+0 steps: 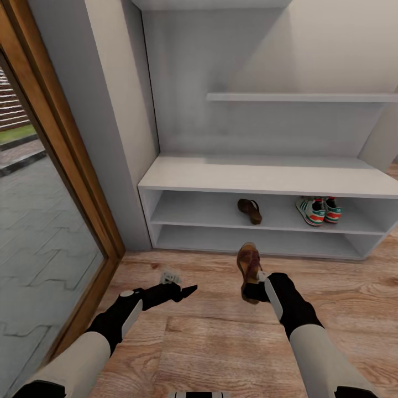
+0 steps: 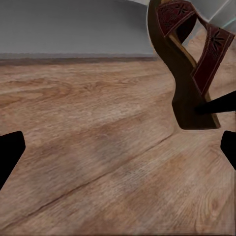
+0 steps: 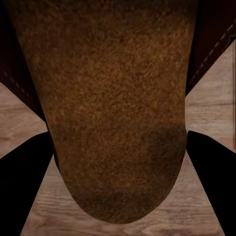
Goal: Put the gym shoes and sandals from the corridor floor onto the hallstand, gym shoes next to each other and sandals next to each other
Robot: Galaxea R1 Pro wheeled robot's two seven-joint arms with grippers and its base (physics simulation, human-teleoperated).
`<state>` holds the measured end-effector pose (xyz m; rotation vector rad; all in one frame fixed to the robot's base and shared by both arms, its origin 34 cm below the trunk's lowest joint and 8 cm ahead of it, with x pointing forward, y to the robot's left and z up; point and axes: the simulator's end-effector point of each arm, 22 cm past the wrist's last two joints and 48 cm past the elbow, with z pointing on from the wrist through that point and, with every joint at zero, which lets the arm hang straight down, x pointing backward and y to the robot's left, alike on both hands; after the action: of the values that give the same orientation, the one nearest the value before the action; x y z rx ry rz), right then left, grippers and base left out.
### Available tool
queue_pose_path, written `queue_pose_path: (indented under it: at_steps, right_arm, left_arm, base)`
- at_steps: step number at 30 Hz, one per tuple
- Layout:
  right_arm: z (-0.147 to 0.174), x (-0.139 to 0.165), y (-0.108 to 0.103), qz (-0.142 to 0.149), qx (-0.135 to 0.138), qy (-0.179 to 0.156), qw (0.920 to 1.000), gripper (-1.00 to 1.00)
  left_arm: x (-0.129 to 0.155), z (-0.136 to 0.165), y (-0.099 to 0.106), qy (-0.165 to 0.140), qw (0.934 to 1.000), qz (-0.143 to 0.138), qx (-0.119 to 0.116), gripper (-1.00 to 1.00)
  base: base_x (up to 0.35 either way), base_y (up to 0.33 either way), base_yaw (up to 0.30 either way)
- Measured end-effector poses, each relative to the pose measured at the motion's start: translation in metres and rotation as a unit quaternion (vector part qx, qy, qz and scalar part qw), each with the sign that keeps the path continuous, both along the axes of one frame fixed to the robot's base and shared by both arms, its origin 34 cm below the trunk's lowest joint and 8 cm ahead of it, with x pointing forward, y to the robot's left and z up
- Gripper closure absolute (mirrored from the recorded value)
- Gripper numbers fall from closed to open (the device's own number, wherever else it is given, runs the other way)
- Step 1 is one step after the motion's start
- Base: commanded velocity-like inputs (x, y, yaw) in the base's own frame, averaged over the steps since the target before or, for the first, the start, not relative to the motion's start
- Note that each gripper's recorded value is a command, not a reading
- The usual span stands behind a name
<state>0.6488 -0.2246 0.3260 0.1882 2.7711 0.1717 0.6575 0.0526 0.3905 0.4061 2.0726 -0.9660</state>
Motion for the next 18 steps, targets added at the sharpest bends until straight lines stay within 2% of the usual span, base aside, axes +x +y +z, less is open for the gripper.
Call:
queue_pose_path:
  at_steps: [7, 14, 15, 18]
  right_arm:
    - [0.005, 0.006, -0.007, -0.005, -0.02, -0.011, 0.9997, 1.0]
    - [0.007, 0.012, -0.023, -0.009, -0.058, -0.025, 0.998, 1.0]
    - [0.016, 0.026, -0.05, -0.022, -0.118, -0.063, 0.9907, 1.0]
    - [0.018, 0.028, -0.054, -0.028, -0.128, -0.066, 0.9892, 1.0]
  left_arm:
    - [-0.009, -0.012, 0.0, 0.018, 0.9998, 0.0, 0.001, -1.0]
    - [-0.013, -0.007, -0.005, 0.011, 0.9998, -0.014, -0.011, -1.0]
    - [-0.017, -0.001, -0.011, 0.006, 0.9992, -0.03, -0.024, -1.0]
    - [-0.019, 0.003, -0.013, -0.003, 0.9988, -0.037, -0.031, -1.0]
  base:
    - [0.0, 0.0, 0.0]
    - [0.0, 0.0, 0.0]
    - [0.0, 0.0, 0.0]
    - [0.0, 0.0, 0.0]
